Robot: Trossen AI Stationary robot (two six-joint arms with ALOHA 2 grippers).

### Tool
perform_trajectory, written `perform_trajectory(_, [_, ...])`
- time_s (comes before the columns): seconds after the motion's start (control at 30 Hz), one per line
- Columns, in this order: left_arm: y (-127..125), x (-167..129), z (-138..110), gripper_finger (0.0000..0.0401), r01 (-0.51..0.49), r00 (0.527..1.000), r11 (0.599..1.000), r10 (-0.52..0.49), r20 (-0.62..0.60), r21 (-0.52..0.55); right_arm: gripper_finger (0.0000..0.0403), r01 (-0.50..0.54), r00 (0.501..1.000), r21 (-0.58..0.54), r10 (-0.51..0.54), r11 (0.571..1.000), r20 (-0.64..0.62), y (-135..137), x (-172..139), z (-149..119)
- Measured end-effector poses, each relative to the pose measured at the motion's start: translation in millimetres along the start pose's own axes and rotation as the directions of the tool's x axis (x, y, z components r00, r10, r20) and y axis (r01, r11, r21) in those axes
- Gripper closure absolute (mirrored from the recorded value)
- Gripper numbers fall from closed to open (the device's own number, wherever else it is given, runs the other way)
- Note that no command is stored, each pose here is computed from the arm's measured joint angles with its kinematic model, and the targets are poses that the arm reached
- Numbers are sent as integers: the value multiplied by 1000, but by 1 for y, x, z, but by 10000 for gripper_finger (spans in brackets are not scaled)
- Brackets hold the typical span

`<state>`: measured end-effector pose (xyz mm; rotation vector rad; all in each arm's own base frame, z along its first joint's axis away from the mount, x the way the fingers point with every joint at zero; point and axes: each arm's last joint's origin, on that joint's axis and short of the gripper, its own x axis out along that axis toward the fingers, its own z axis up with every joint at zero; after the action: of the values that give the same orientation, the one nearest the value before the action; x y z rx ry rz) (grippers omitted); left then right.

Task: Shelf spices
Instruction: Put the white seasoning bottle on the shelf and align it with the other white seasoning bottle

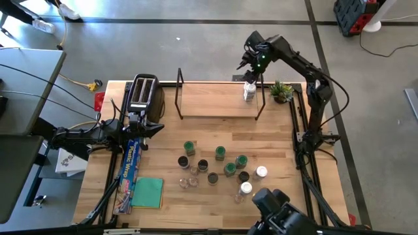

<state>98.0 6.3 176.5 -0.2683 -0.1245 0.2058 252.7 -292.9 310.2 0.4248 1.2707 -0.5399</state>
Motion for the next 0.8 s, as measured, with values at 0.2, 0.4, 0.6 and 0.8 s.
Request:
perform_trajectory(0.2, [0,0,0,401,0,1000,1000,0,0,0,153,-2,1000,12,3,1000,-23,-1,11,3])
perform_trajectory(0.4, [0,0,0,401,0,1000,1000,0,0,0,153,2,999,48,0,999,-39,-2,18,5])
perform_trajectory(0.6, [0,0,0,401,0,1000,1000,0,0,0,153,50,998,102,-47,993,-36,-1,18,6])
perform_trajectory(0.8, [0,0,0,401,0,1000,1000,0,-1,0,153,67,998,166,-62,984,-33,-2,18,7])
